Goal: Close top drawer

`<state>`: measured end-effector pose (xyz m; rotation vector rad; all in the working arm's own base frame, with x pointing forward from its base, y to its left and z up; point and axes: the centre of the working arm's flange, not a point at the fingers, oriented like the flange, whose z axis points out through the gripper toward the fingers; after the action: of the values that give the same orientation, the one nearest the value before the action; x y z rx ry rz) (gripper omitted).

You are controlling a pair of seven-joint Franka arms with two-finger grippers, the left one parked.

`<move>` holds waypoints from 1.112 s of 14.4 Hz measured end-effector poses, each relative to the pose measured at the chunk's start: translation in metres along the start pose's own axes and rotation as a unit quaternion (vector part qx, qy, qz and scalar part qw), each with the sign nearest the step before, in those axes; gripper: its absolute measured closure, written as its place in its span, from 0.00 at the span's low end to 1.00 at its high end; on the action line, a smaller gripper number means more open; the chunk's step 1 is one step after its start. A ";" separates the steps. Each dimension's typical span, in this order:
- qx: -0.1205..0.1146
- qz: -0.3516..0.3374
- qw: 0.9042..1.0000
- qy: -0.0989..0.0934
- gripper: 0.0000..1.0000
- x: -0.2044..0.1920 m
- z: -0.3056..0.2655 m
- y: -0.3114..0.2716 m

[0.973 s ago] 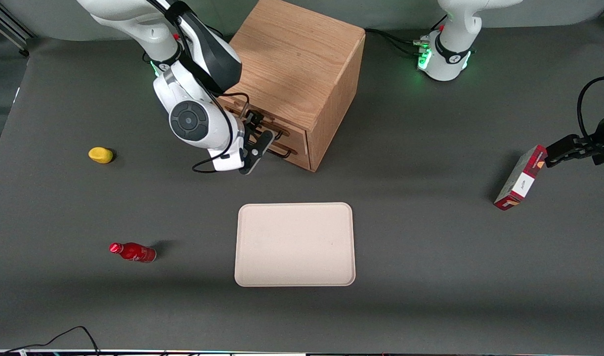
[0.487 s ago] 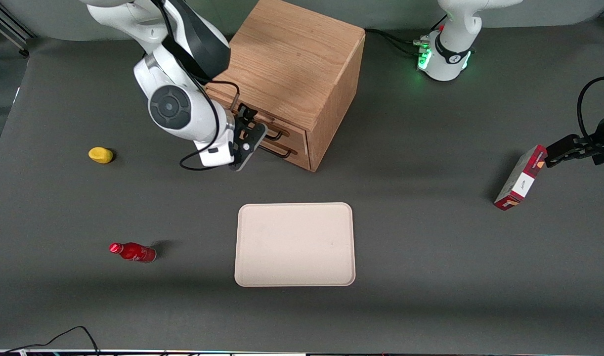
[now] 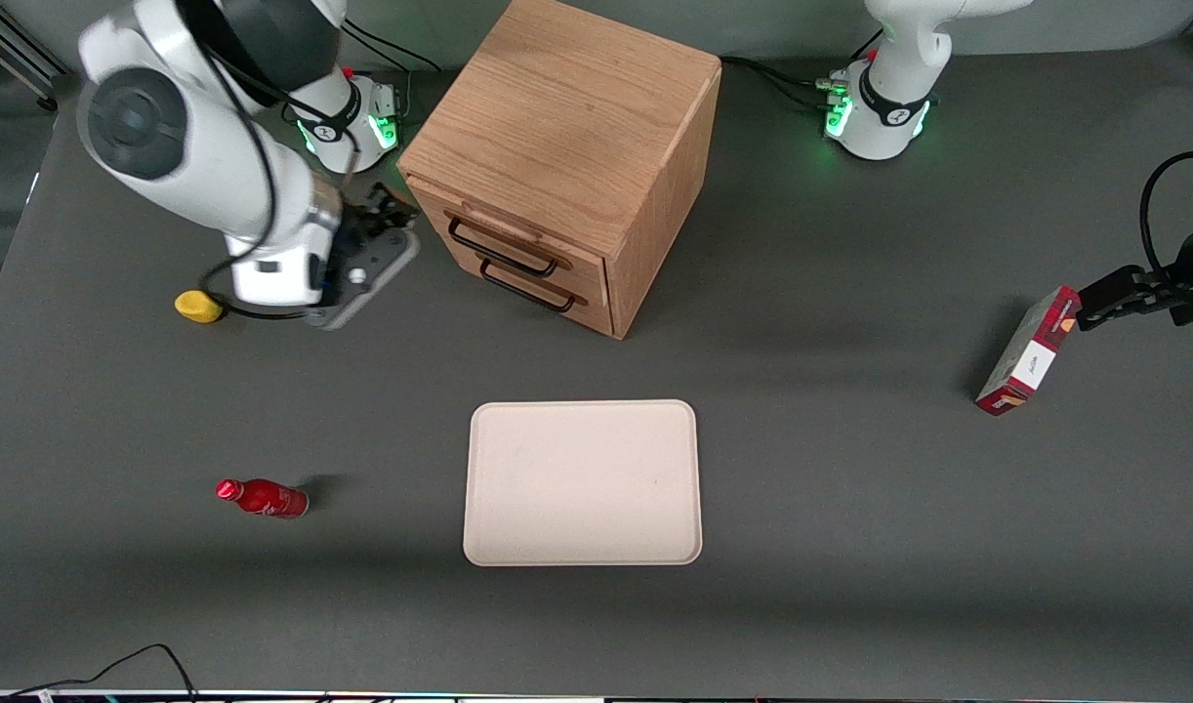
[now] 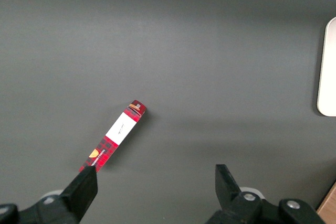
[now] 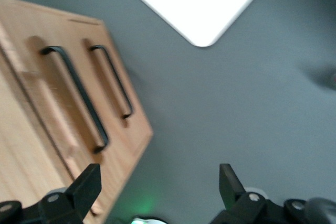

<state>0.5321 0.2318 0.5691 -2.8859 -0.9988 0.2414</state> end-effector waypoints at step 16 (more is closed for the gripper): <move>-0.022 0.245 0.969 0.031 0.00 -0.108 -0.037 0.184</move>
<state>0.5662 0.0199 0.5956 -3.1106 -0.2660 0.1536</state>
